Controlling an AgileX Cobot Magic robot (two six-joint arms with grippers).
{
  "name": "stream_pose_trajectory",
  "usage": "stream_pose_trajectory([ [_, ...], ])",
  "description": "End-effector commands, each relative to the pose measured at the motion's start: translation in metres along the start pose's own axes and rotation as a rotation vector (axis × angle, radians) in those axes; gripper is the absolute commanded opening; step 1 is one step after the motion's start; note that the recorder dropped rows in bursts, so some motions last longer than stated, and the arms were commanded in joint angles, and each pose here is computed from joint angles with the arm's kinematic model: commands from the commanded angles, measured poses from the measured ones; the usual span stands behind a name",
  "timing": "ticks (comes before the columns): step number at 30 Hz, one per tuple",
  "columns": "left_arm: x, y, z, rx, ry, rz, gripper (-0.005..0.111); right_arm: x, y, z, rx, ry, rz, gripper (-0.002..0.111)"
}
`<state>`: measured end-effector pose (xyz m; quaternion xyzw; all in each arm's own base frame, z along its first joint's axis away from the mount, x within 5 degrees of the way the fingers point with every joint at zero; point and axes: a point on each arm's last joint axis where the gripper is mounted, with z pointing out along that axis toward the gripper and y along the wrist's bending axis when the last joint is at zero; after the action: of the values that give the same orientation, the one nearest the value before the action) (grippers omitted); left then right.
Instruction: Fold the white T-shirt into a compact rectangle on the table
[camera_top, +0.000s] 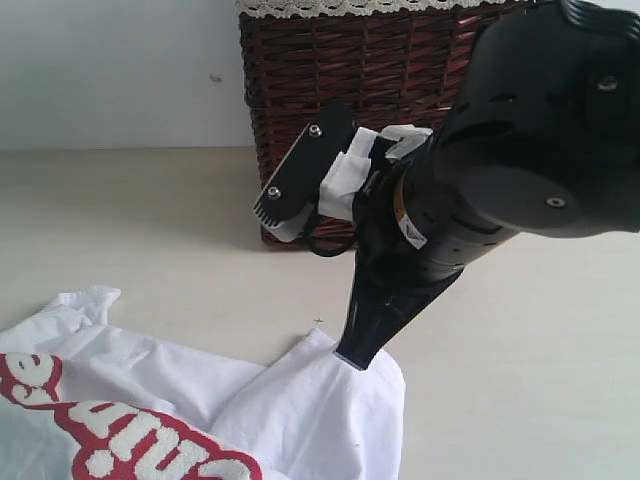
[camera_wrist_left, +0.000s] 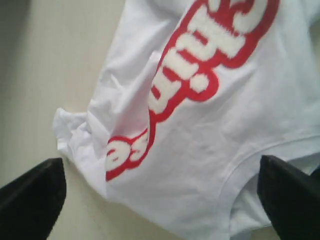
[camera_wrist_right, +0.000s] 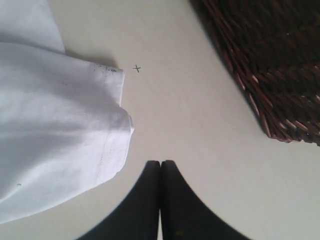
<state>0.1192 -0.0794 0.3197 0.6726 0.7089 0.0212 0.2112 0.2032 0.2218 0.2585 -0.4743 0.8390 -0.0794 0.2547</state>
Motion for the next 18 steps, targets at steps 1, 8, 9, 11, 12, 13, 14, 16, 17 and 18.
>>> stream_pose_trajectory([
  [1,-0.015,-0.020,-0.017,0.061,-0.222,-0.223,0.104,0.000,-0.002,-0.003,0.000,-0.017,0.002,0.000],
  [8,-0.018,0.009,0.028,0.095,0.010,-0.667,0.104,0.003,-0.003,-0.003,0.005,0.012,0.004,0.000],
  [9,-0.017,0.015,0.039,0.110,0.064,-0.715,0.104,0.003,-0.003,-0.003,0.006,0.020,0.006,0.000],
  [11,-0.011,0.026,0.062,0.157,0.178,-0.815,0.104,0.004,-0.003,-0.003,0.008,0.026,0.006,0.000],
  [12,-0.007,0.031,0.071,0.176,0.222,-0.843,0.104,0.004,-0.003,-0.003,0.008,0.026,0.006,0.000],
  [13,0.000,0.037,0.091,0.231,0.314,-0.886,0.104,0.004,-0.003,-0.003,0.008,0.026,0.006,0.000],
  [14,0.002,0.039,0.098,0.248,0.341,-0.895,0.104,0.004,-0.003,-0.003,0.008,0.026,0.006,0.000],
  [16,0.006,0.037,0.117,0.282,0.390,-0.897,0.104,0.004,-0.003,-0.003,0.006,0.025,0.008,0.000],
  [17,0.009,0.035,0.131,0.283,0.394,-0.879,0.104,0.004,-0.003,-0.003,0.006,0.025,0.008,0.000],
  [18,0.012,0.034,0.137,0.276,0.393,-0.857,0.104,0.004,-0.003,-0.003,0.006,0.025,0.008,0.000],
])
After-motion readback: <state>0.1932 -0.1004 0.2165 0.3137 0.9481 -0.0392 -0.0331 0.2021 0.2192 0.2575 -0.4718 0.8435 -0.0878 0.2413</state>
